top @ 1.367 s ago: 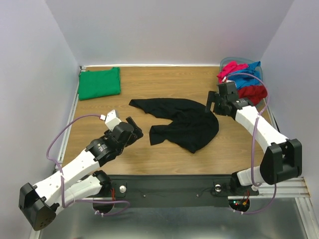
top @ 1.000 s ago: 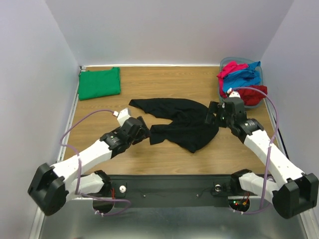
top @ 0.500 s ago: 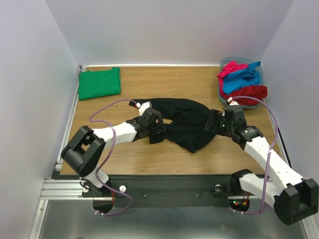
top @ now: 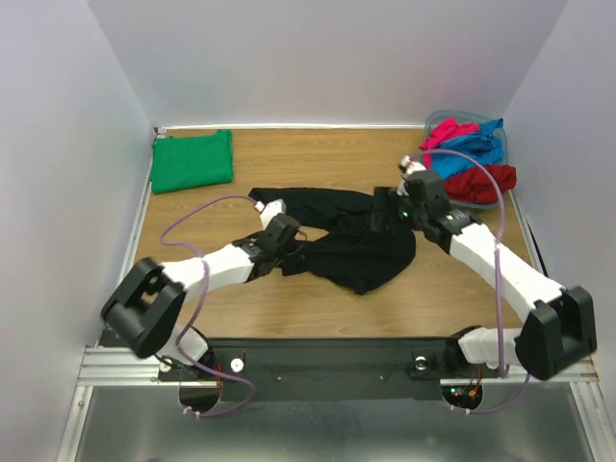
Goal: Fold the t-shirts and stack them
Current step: Flatten the tshirt out
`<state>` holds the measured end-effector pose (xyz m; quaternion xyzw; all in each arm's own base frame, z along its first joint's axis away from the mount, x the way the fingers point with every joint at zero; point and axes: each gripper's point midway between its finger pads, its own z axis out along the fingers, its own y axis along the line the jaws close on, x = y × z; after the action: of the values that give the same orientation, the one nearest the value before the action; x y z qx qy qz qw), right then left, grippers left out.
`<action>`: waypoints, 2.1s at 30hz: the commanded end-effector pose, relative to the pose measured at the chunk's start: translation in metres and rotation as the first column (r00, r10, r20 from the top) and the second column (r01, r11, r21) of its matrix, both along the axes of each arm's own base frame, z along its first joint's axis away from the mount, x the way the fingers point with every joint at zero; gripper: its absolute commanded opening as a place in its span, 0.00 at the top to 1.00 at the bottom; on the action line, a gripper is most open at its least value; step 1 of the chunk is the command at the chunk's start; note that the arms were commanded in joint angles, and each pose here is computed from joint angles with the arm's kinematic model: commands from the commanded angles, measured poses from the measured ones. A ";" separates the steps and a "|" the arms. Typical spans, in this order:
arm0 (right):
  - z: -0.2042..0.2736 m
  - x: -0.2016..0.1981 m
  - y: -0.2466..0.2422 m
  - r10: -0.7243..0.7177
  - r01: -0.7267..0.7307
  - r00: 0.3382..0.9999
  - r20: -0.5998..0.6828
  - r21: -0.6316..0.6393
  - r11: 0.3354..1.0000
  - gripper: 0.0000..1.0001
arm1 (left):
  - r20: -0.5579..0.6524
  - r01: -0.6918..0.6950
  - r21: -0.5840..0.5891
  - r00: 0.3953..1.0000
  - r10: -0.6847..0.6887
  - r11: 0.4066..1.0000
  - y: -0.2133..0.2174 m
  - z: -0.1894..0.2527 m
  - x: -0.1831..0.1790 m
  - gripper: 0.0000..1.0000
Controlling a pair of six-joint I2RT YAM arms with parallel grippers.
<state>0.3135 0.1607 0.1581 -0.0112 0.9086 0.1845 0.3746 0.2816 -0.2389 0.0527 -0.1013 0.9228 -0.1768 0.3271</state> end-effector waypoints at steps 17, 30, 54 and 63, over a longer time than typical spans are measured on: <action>-0.026 0.201 0.312 0.435 -0.331 0.826 0.359 -0.316 0.889 0.00 | -0.007 -0.120 -0.087 0.993 0.120 0.989 0.080 0.010 -0.085 1.00; -0.104 0.227 0.317 0.445 -0.287 0.813 0.374 -0.408 0.867 0.44 | 0.024 -0.085 -0.143 0.996 0.089 0.986 0.079 0.024 -0.091 1.00; 0.276 0.130 -0.021 -0.359 0.496 0.634 0.685 -0.004 0.868 1.00 | 0.443 -0.416 -0.176 0.776 0.449 0.892 0.149 0.250 -0.029 1.00; 0.383 0.002 -0.135 -0.575 0.645 0.351 0.739 0.254 0.720 1.00 | 0.589 -0.380 -0.424 0.573 0.569 0.822 0.202 0.403 -0.067 1.00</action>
<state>0.3524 0.0605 0.5154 0.1809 0.6315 -0.0198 0.7537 0.2393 -0.0799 0.3927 -0.2829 0.7045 -0.2155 0.6143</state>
